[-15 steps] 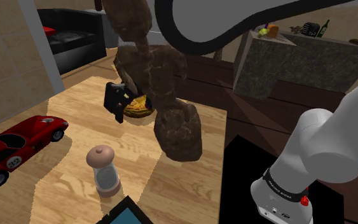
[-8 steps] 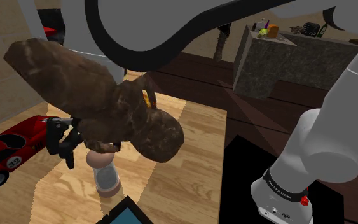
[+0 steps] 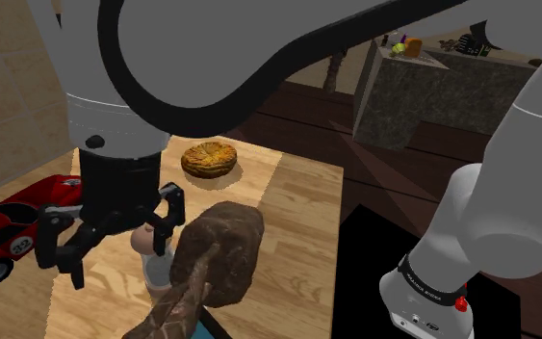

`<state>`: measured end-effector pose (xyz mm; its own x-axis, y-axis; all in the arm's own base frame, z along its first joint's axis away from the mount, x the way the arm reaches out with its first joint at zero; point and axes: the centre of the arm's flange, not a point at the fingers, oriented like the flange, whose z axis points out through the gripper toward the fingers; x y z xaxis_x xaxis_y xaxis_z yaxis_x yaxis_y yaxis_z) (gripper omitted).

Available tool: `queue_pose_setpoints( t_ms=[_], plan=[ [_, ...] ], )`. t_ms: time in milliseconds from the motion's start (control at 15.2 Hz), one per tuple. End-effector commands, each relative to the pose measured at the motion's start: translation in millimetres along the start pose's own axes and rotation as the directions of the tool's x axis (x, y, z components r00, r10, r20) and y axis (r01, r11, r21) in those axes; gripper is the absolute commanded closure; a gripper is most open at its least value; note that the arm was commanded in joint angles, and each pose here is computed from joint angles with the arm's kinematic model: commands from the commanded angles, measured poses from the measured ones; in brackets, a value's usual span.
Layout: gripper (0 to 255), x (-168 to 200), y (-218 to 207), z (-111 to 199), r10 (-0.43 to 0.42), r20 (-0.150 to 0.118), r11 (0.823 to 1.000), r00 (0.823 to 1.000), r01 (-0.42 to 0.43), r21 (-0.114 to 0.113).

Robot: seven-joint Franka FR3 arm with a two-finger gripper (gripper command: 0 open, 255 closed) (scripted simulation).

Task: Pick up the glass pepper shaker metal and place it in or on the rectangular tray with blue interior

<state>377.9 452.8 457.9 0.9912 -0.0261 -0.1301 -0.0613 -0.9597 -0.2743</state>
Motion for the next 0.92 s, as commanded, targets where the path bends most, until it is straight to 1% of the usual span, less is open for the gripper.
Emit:
queue_pose_setpoints(
  t_ms=[0,132,264,330,858],
  plan=[
    [0,8,10,6,-0.053,-0.051,0.995,0.997,0.049,-0.090],
    [0,16,18,10,-0.117,-0.102,0.980,0.988,0.098,-0.174],
    [0,25,25,12,-0.183,-0.148,0.955,0.972,0.141,-0.260],
    [0,28,28,12,-0.211,-0.164,0.943,0.964,0.156,-0.294],
    [0,37,39,50,-0.211,-0.164,0.943,0.964,0.156,-0.294]
  ],
)
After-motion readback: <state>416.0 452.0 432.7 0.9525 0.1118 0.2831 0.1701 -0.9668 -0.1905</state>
